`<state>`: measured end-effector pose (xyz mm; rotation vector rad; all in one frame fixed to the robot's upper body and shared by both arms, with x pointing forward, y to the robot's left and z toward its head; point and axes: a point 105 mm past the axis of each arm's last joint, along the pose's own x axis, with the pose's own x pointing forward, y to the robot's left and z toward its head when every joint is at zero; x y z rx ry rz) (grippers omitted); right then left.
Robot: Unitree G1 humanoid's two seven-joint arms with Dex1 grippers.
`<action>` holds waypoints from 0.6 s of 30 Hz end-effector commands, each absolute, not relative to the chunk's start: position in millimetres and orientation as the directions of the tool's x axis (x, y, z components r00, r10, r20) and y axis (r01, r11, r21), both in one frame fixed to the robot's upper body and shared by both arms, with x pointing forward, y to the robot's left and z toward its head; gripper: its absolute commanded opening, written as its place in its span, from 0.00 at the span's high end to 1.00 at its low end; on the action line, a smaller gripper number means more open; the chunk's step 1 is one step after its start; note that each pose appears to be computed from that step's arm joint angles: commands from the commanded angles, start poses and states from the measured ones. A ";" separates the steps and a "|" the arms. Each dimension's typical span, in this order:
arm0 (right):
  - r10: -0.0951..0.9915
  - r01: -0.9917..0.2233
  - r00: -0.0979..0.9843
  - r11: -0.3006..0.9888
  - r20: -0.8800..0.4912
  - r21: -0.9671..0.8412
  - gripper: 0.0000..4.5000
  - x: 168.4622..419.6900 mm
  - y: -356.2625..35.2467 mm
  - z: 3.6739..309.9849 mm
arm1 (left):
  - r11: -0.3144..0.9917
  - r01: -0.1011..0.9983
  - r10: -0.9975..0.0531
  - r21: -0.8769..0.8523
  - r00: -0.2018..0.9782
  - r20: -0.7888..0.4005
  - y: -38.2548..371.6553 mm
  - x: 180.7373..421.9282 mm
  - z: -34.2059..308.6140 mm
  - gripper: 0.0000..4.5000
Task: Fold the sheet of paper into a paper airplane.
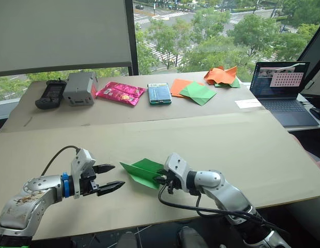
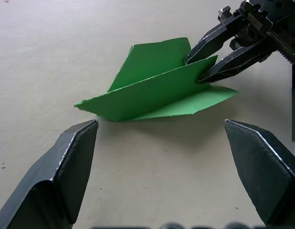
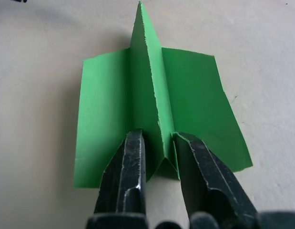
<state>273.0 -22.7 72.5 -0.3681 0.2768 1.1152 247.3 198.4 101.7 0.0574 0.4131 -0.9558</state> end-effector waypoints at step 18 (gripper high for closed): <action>0.422 -0.447 0.894 0.857 -0.151 -0.255 0.99 302.6 -103.1 143.3 | 0.542 0.834 -0.831 -0.099 0.516 -0.208 170.3 263.5 137.4 0.00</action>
